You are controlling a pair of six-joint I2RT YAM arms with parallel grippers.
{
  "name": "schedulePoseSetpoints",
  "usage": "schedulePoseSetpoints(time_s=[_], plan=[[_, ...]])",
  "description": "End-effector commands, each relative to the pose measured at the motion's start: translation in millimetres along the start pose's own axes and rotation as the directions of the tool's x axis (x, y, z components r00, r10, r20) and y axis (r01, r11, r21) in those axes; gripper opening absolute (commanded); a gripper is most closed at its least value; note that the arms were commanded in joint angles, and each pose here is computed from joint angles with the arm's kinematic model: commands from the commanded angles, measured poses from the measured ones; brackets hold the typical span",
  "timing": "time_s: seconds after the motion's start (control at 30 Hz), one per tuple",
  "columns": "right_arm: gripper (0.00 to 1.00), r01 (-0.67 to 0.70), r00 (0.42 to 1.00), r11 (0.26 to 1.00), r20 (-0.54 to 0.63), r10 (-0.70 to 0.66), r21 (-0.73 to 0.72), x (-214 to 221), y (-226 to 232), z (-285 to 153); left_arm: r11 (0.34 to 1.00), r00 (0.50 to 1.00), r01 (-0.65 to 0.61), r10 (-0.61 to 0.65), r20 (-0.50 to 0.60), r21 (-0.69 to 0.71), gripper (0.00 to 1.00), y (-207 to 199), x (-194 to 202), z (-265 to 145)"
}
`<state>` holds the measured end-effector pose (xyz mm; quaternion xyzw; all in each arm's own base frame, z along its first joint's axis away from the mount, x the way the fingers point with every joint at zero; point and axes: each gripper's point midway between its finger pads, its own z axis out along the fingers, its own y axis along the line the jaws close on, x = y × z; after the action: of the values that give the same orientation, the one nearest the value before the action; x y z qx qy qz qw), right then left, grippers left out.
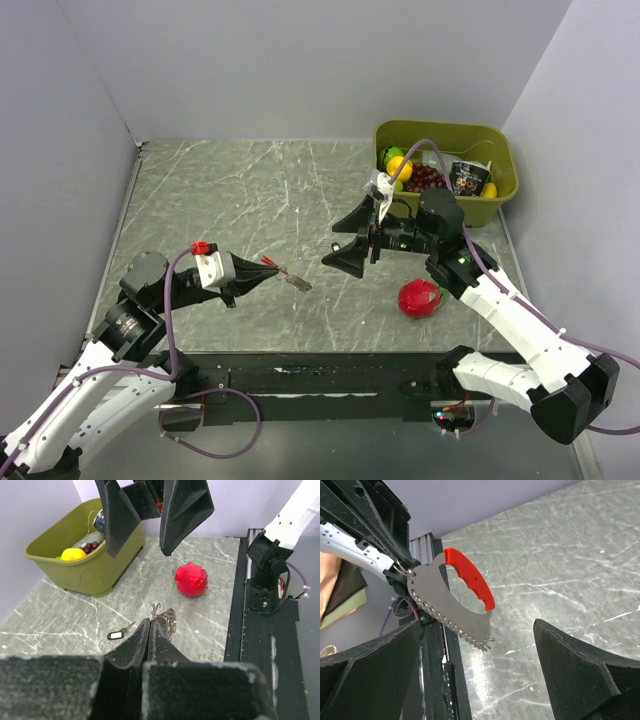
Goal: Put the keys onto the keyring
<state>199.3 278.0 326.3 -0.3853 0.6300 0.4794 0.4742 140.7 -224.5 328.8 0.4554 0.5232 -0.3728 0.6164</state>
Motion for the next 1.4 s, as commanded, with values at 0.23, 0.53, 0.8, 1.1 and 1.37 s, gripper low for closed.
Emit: schedulePoseSetpoints(time_s=[0.23,0.53,0.8,1.1,1.37], plan=[[1.00,0.031,0.999,0.999,0.009,-0.031,0.020,-9,-6,0,0.999,1.000,0.008,-0.007,0.029,-0.047,0.01,9,-9,2],[1.00,-0.051,0.995,0.984,-0.072,0.064,0.168,13,-40,6,0.963,0.972,0.236,-0.231,0.048,-0.132,0.01,18,25,11],[1.00,-0.087,0.982,0.962,-0.138,0.126,0.260,42,-61,5,0.920,0.937,0.345,-0.349,0.017,-0.185,0.01,21,57,13],[1.00,-0.114,0.946,0.929,-0.248,0.210,0.352,86,-76,-3,0.873,0.905,0.423,-0.422,0.061,-0.243,0.01,22,81,8],[1.00,-0.093,0.909,0.869,-0.314,0.273,0.486,109,-103,-10,0.878,0.911,0.411,-0.408,0.066,-0.247,0.01,24,76,7]])
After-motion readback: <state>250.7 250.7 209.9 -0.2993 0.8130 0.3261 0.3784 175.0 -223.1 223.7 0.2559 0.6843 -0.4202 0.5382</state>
